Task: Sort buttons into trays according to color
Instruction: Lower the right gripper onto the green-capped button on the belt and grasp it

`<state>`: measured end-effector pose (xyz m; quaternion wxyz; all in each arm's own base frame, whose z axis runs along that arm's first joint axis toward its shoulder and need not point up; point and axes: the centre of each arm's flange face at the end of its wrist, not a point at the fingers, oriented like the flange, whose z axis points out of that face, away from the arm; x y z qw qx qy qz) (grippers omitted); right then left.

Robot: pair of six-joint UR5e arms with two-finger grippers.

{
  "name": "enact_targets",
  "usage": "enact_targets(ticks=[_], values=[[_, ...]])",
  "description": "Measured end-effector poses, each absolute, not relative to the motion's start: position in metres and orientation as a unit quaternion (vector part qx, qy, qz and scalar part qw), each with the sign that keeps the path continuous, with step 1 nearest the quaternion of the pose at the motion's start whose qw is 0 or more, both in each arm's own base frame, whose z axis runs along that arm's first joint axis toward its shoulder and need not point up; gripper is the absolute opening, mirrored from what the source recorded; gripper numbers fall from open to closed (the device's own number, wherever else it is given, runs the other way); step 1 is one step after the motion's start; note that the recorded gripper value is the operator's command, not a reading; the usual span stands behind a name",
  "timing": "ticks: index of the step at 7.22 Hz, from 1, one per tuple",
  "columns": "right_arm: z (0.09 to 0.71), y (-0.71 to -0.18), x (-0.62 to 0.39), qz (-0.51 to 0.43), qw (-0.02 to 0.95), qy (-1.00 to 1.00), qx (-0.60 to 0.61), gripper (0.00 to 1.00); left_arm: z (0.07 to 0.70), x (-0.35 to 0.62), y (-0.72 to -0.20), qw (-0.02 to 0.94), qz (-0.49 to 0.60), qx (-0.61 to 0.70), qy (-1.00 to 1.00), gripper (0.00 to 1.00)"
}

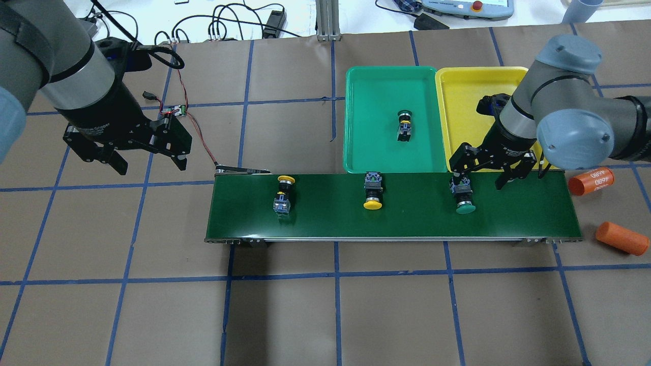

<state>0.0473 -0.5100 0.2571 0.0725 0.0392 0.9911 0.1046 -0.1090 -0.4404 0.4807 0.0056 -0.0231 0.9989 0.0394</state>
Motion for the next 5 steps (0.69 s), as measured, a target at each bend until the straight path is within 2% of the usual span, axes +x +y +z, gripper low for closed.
enact_targets(ticks=[1,2,3,4,5], values=[[0.253,-0.511,0.047,0.107,0.071,0.991,0.038,0.94,0.481,-0.109,-0.440,0.006,0.039,-0.023,0.999,1.00],[0.251,-0.512,0.047,0.109,0.066,0.991,0.036,0.62,0.482,-0.109,-0.440,0.006,0.038,-0.023,0.999,1.00],[0.248,-0.512,0.046,0.112,0.062,0.991,0.034,0.13,0.482,-0.109,-0.439,0.007,0.038,-0.023,0.999,1.00],[0.244,-0.513,0.046,0.115,0.060,0.991,0.032,0.00,0.482,-0.109,-0.439,0.007,0.038,-0.023,0.999,1.00],[0.242,-0.515,0.046,0.116,0.058,0.991,0.030,0.00,0.482,-0.109,-0.439,0.008,0.039,-0.022,0.999,1.00]])
